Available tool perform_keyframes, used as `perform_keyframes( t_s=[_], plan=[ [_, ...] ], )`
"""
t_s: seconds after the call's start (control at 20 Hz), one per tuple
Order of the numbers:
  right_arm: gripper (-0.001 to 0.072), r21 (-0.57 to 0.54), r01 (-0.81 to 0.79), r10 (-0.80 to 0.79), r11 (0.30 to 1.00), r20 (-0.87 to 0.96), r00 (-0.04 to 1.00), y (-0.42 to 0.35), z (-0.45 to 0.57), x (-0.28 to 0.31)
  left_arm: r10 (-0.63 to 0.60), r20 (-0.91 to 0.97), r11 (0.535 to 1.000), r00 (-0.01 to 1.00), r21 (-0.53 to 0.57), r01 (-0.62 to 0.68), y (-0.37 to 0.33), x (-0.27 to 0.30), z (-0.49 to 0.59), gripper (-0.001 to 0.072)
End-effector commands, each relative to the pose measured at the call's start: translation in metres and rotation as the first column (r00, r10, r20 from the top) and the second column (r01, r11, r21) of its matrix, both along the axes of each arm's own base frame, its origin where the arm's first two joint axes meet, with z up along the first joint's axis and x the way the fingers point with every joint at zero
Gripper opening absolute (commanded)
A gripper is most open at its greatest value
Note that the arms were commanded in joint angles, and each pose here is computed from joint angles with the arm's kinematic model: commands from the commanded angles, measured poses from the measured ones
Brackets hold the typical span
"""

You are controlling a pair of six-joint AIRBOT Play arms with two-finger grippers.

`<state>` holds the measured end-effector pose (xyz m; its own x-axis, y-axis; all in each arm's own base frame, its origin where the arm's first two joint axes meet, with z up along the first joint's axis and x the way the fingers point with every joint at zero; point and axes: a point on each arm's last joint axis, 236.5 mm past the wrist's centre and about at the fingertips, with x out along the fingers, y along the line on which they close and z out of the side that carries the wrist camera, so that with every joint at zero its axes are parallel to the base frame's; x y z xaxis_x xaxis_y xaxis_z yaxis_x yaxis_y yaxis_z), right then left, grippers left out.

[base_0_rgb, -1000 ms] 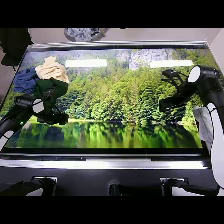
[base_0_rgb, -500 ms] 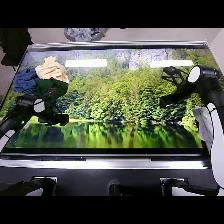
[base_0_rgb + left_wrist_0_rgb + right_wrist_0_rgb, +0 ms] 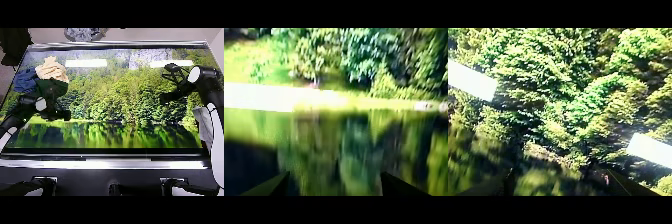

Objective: Fold the shirts.

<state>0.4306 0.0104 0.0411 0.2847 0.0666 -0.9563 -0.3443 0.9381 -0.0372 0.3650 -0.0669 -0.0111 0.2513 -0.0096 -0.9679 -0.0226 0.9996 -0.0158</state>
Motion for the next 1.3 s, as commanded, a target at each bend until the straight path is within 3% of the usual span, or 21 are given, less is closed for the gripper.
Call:
perform_keyframes(
  t_s=[0.0,0.1,0.15,0.3,0.35,0.4,0.6,1.0,1.15,1.2,1.25],
  plan=[
    [0.0706,-0.008,0.005,-0.005,1.000,0.060,0.998,-0.002,0.004,0.014,0.081,0.249,0.996,0.965,-0.053,-0.070,0.019,0.071,0.056,0.0720],
    [0.0705,-0.007,0.005,-0.004,1.000,0.053,0.999,-0.002,0.004,0.012,0.253,0.335,0.965,0.907,-0.148,-0.215,0.067,0.110,0.100,0.0720],
    [0.0705,-0.006,0.004,-0.004,1.000,0.041,0.999,-0.002,0.003,0.009,0.379,0.340,0.917,0.860,-0.259,-0.302,0.093,0.125,0.116,0.0720],
    [0.0695,-0.006,0.002,-0.002,1.000,0.014,1.000,-0.002,0.001,0.003,0.695,0.152,0.623,0.703,-0.616,-0.482,0.163,0.145,0.118,0.0720],
    [0.0695,-0.002,0.001,-0.001,1.000,0.005,1.000,-0.001,0.000,0.002,0.737,0.065,0.545,0.672,-0.646,-0.535,0.184,0.139,0.100,0.0720],
    [0.0694,-0.002,0.001,-0.001,1.000,0.000,1.000,-0.001,-0.001,0.000,0.754,-0.001,0.507,0.657,-0.634,-0.584,0.199,0.129,0.079,0.0720],
    [0.0682,0.012,0.000,0.000,1.000,-0.003,1.000,0.003,-0.001,0.000,0.767,-0.095,0.468,0.635,-0.594,-0.654,0.216,0.119,0.006,0.0720],
    [0.0672,0.076,-0.003,0.004,0.997,-0.021,1.000,0.017,0.000,-0.005,0.778,-0.100,0.363,0.621,-0.735,-0.573,0.179,0.185,-0.055,0.0720],
    [0.0669,0.087,-0.004,0.008,0.996,-0.047,0.999,0.020,-0.001,-0.011,0.765,-0.110,0.378,0.635,-0.721,-0.580,0.167,0.188,-0.074,0.0720],
    [0.0669,0.092,-0.005,0.011,0.996,-0.060,0.998,0.021,-0.002,-0.014,0.760,-0.113,0.383,0.640,-0.718,-0.581,0.164,0.188,-0.078,0.0685],
    [0.0669,0.094,-0.006,0.013,0.996,-0.072,0.997,0.022,-0.002,-0.017,0.755,-0.122,0.382,0.644,-0.717,-0.583,0.162,0.186,-0.080,0.0344]
  ],
)
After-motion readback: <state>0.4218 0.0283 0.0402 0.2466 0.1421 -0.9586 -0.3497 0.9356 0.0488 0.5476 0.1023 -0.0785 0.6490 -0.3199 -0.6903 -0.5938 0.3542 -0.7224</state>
